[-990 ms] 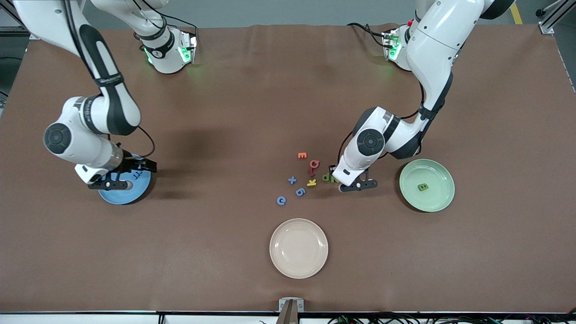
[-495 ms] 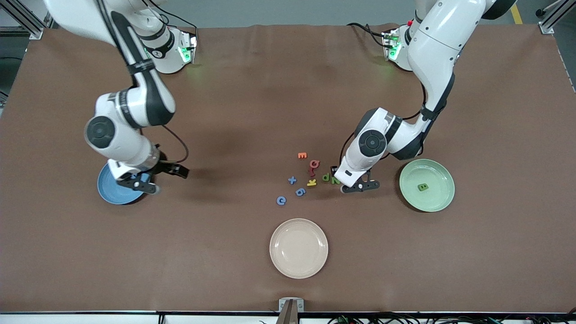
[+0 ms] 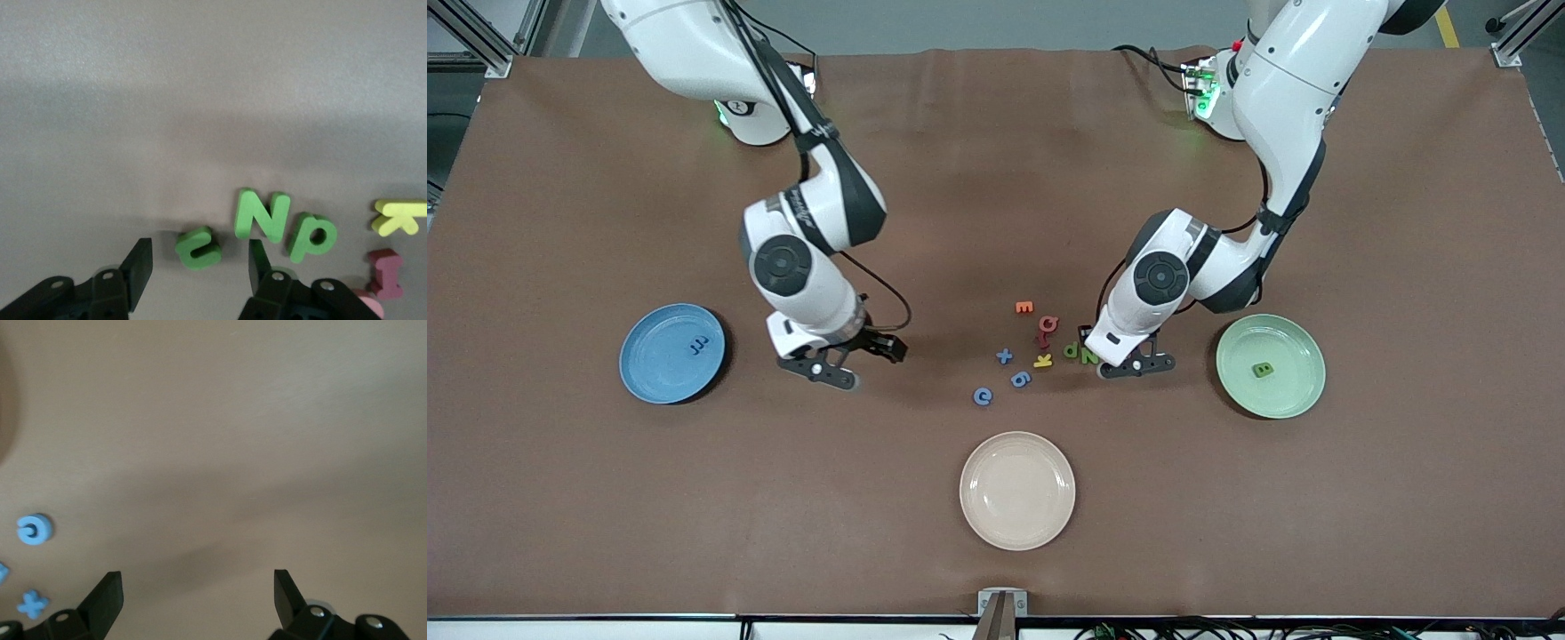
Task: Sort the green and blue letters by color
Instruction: 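Drop the m on the blue plate while the left gripper grasps green c, then carry the green c toward the green plate while the right gripper grasps blue x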
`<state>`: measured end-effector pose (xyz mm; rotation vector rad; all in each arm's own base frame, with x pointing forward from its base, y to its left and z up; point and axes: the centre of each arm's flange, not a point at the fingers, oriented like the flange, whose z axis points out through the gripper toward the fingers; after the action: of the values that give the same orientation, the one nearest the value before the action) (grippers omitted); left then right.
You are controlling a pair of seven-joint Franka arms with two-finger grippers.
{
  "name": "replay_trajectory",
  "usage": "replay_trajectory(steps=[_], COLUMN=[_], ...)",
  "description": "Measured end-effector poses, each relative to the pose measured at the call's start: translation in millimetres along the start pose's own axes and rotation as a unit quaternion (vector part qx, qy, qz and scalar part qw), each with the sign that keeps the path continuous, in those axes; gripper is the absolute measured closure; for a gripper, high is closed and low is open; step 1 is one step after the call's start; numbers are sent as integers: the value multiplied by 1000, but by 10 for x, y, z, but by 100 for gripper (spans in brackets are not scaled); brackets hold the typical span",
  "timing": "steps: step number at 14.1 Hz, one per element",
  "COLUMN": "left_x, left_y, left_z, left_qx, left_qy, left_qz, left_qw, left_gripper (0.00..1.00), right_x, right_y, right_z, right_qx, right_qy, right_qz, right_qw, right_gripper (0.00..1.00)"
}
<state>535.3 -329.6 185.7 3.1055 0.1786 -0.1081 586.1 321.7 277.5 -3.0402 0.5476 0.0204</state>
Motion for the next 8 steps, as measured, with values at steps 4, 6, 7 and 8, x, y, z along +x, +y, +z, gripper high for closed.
replay_trajectory(steps=[4,6,7,8], left_x=[-67,-94,-99,-102], left_y=[-13,-31,-36,-38], left_z=[54,98,115,129], left_qx=[5,7,8,8], left_qy=[-6,-10,-9,-7], left_qz=[3,3,4,7], left_qw=[1000,1000,1000,1000], left_gripper=[33,33,33,33], right_x=[-179,-286,-325,-362], right_y=[-595,-827,-913,-985], right_z=[215,302,347,401], right_qx=[9,14,15,16], right_qy=[9,12,13,13], right_qz=[24,35,41,45], right_qw=[1000,999,999,999], right_gripper=[0,0,0,0])
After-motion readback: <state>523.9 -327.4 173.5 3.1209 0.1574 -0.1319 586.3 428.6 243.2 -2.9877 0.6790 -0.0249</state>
